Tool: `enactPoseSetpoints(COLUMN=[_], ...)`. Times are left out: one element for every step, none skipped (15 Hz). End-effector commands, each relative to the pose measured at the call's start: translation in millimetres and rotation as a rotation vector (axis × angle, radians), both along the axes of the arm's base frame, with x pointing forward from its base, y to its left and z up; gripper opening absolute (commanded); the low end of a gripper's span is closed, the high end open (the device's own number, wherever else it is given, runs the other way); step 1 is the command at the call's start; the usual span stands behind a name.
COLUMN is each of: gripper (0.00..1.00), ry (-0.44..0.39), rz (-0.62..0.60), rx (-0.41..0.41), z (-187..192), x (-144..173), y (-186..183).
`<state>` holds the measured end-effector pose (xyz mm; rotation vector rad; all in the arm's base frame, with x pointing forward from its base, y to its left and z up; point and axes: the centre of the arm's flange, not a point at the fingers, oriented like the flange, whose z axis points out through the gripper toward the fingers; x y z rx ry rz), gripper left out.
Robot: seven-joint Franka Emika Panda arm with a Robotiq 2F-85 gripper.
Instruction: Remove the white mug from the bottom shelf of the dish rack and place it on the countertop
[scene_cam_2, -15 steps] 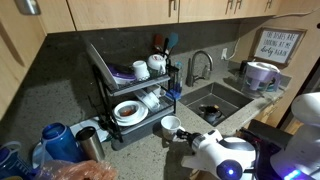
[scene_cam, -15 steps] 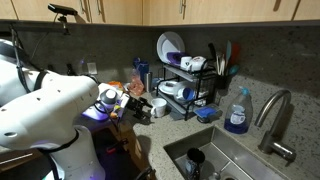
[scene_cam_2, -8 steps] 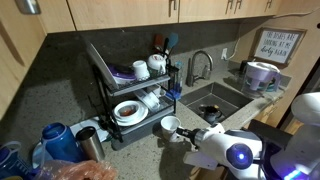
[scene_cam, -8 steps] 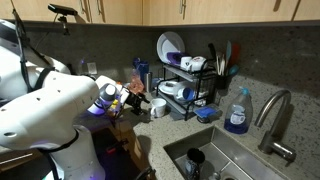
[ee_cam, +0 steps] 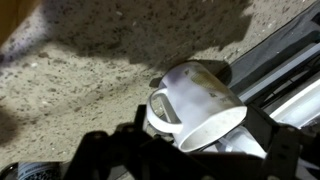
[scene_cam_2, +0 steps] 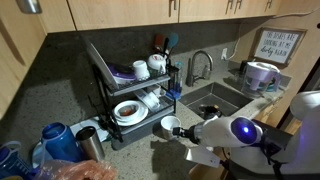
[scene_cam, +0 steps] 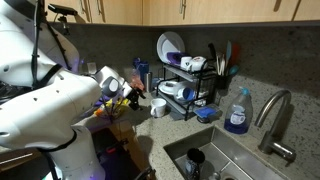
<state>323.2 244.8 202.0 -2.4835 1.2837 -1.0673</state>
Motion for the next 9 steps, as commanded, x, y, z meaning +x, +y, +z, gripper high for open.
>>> enactPoseSetpoints(gripper=[1.0, 1.0, 1.0, 1.0, 1.0, 1.0, 1.0, 1.0, 1.0], ry=[0.112, 0.128, 0.145, 0.166, 0.095, 0.112, 0.126, 0.135, 0.141], rz=[0.057, 0.074, 0.089, 0.099, 0.062, 0.069, 0.073, 0.077, 0.078], rx=[0.129, 0.156, 0.183, 0.209, 0.126, 0.151, 0.171, 0.185, 0.196], z=[19.3, 23.5, 26.3, 29.0, 17.3, 20.8, 23.9, 26.2, 27.6], x=[8.2, 11.1, 14.2, 17.3, 13.4, 16.1, 18.0, 19.1, 19.1], y=[-19.1, -19.3, -20.5, -21.1, -0.1, -1.5, -2.8, -3.8, -4.0])
